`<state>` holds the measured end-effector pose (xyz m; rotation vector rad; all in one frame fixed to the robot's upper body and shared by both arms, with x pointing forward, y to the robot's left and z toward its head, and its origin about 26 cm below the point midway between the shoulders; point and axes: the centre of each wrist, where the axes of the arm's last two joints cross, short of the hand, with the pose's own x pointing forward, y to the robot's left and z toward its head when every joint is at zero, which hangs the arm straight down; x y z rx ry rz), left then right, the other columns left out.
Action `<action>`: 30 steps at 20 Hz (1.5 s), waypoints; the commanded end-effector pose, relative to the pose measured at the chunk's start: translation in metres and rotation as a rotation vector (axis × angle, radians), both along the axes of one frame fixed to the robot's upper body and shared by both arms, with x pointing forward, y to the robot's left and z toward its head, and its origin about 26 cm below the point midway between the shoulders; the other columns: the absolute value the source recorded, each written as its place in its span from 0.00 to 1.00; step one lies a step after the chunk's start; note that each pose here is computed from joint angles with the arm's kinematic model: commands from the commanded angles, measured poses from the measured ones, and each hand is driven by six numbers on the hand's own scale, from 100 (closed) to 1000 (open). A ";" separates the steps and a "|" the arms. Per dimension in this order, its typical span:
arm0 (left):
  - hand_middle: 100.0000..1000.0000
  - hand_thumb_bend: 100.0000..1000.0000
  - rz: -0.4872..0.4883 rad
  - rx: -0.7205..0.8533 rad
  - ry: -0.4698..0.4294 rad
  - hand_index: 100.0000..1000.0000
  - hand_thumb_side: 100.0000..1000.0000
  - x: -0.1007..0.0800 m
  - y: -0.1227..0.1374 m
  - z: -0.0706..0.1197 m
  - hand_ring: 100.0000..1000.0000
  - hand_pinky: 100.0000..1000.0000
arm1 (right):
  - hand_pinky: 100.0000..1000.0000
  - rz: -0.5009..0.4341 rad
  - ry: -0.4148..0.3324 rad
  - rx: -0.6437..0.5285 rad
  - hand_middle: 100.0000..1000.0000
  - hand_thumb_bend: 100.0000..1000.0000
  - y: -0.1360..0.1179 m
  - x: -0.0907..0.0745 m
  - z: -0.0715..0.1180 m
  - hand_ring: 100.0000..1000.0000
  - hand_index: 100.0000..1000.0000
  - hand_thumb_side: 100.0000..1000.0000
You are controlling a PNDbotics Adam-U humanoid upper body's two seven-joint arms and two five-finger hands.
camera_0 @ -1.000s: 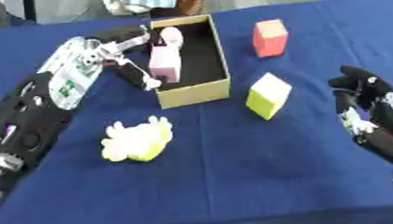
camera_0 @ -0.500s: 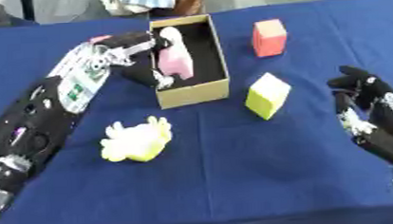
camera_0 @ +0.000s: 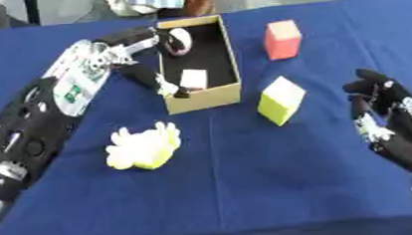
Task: Pick up objects on the table and place them in the box.
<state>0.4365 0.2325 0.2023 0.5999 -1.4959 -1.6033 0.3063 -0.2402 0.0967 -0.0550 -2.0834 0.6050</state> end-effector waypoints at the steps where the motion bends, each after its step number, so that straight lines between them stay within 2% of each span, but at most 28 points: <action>1: 0.76 0.72 0.033 0.021 -0.060 0.87 0.53 -0.003 0.018 0.024 0.73 0.78 | 0.80 0.000 -0.020 -0.008 0.69 0.00 -0.003 0.001 0.005 0.81 0.89 0.40; 7: 0.73 0.64 0.153 0.008 -0.139 0.86 0.46 -0.006 0.057 0.050 0.72 0.78 | 0.80 -0.004 -0.016 -0.011 0.69 0.00 -0.004 0.001 0.004 0.81 0.89 0.40; 11: 0.73 0.61 0.262 -0.008 -0.170 0.85 0.42 0.000 0.083 0.057 0.72 0.78 | 0.80 -0.002 -0.013 -0.013 0.69 0.00 -0.004 0.001 0.003 0.81 0.89 0.40; 16: 0.74 0.63 0.393 0.004 -0.167 0.86 0.41 0.016 0.106 0.047 0.74 0.79 | 0.80 0.006 -0.009 -0.013 0.69 0.00 -0.003 0.001 0.003 0.81 0.89 0.40; 20: 0.74 0.63 0.406 0.022 -0.177 0.86 0.41 0.021 0.112 0.041 0.74 0.79 | 0.80 0.007 -0.009 -0.013 0.69 0.00 -0.003 0.001 0.002 0.81 0.89 0.40; 21: 0.76 0.62 0.411 0.021 -0.180 0.86 0.38 0.022 0.112 0.042 0.76 0.80 | 0.80 0.006 -0.007 -0.013 0.69 0.00 -0.003 0.001 0.002 0.81 0.89 0.40; 25: 0.76 0.62 0.524 -0.013 -0.165 0.86 0.37 0.030 0.123 0.043 0.76 0.81 | 0.80 0.023 -0.009 -0.017 0.69 0.00 0.000 0.002 0.003 0.81 0.89 0.40; 28: 0.76 0.62 0.552 -0.001 -0.160 0.86 0.37 0.037 0.127 0.034 0.76 0.81 | 0.80 0.026 -0.008 -0.017 0.69 0.00 0.000 0.002 0.003 0.81 0.89 0.40; 29: 0.76 0.59 0.556 0.002 -0.160 0.86 0.30 0.039 0.130 0.031 0.77 0.82 | 0.80 0.024 -0.006 -0.018 0.69 0.00 0.000 0.002 0.002 0.81 0.89 0.40; 30: 0.76 0.58 0.582 0.003 -0.159 0.86 0.29 0.038 0.136 0.028 0.77 0.82 | 0.80 0.023 -0.008 -0.019 0.69 0.00 -0.001 0.002 0.002 0.81 0.89 0.40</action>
